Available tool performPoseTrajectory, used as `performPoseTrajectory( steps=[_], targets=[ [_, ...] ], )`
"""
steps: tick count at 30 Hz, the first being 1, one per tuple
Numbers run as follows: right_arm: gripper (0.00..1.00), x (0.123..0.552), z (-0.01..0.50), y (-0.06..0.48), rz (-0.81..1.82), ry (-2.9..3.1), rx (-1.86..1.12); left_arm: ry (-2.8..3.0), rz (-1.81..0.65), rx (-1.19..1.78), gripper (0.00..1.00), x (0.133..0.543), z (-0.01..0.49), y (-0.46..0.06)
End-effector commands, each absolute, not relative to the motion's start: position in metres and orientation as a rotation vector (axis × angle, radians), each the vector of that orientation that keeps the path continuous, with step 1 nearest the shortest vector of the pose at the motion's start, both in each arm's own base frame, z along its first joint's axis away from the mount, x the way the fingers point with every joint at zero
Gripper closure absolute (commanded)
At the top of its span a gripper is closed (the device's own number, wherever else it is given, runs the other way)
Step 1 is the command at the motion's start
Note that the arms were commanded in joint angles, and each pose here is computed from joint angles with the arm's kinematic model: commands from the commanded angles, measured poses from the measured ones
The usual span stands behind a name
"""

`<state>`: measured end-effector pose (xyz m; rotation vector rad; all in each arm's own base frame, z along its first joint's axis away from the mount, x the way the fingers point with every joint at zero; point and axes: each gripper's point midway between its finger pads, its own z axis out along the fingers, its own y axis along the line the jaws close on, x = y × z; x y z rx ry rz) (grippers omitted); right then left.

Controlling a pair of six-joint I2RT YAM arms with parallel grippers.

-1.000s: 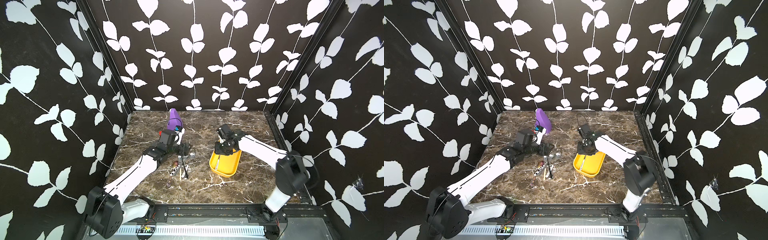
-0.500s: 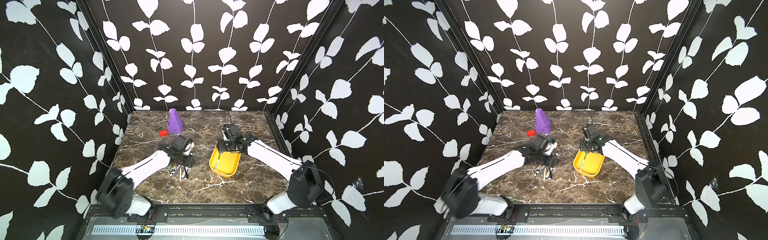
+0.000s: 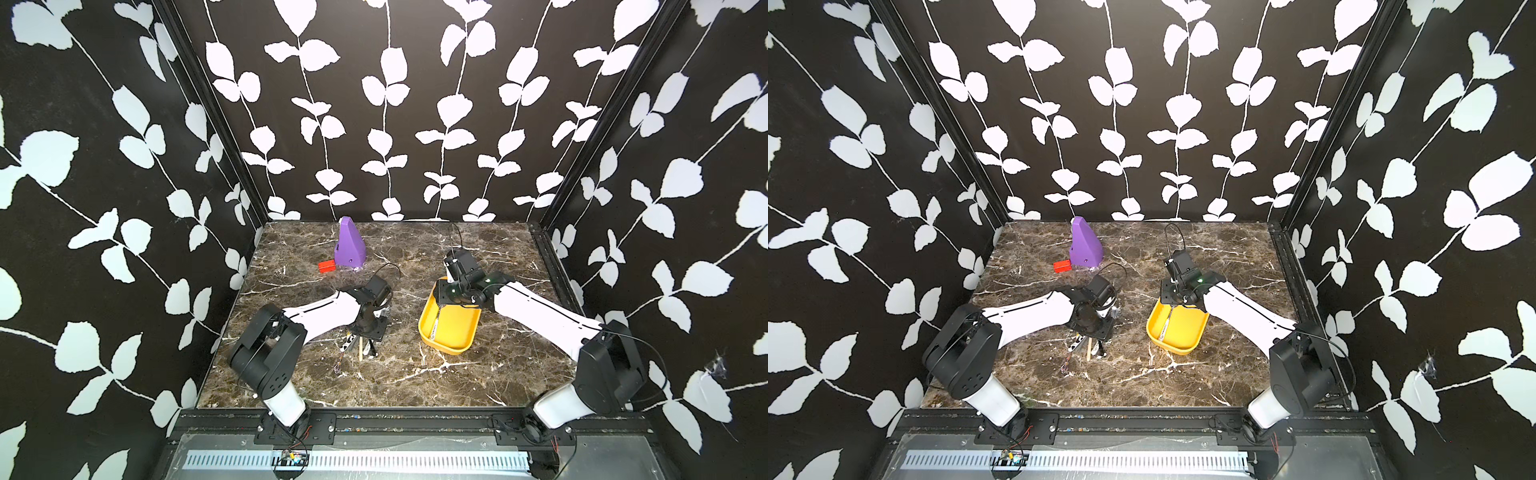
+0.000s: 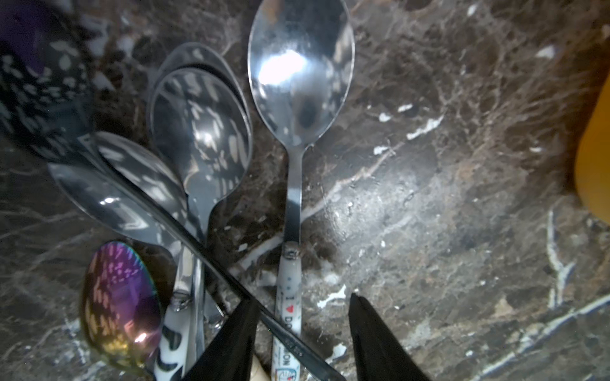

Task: Put the spoon into the storage box
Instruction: Pick up the spoon from the center of the board.

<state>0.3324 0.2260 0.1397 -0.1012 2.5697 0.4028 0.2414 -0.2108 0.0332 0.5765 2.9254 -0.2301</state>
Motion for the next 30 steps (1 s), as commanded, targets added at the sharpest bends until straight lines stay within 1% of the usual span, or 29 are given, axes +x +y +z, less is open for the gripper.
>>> performPoseTrajectory(
  steps=[1,4,12,15,23,27,30],
  targets=[
    [0.54,0.334,0.133,0.225,0.405,2.558,-0.092,3.007,-0.124,0.587,0.52,0.228,0.017,-0.197],
    [0.54,0.335,0.131,0.228,0.412,2.559,-0.100,3.017,-0.076,0.666,0.57,0.217,0.012,-0.203],
    [0.54,0.337,0.123,0.235,0.445,2.582,-0.109,3.032,0.000,0.701,0.59,0.219,0.005,-0.202],
    [0.54,0.340,0.122,0.238,0.451,2.582,-0.113,3.045,0.074,0.698,0.64,0.217,0.002,-0.192],
    [0.54,0.346,0.106,0.253,0.495,2.628,-0.108,3.015,0.093,0.645,0.63,0.215,0.017,-0.183],
    [0.54,0.349,0.109,0.258,0.526,2.623,-0.104,2.953,0.118,0.616,0.58,0.227,0.033,-0.181],
    [0.54,0.352,0.110,0.259,0.517,2.613,-0.112,2.969,0.066,0.614,0.60,0.233,0.033,-0.190]
  ],
)
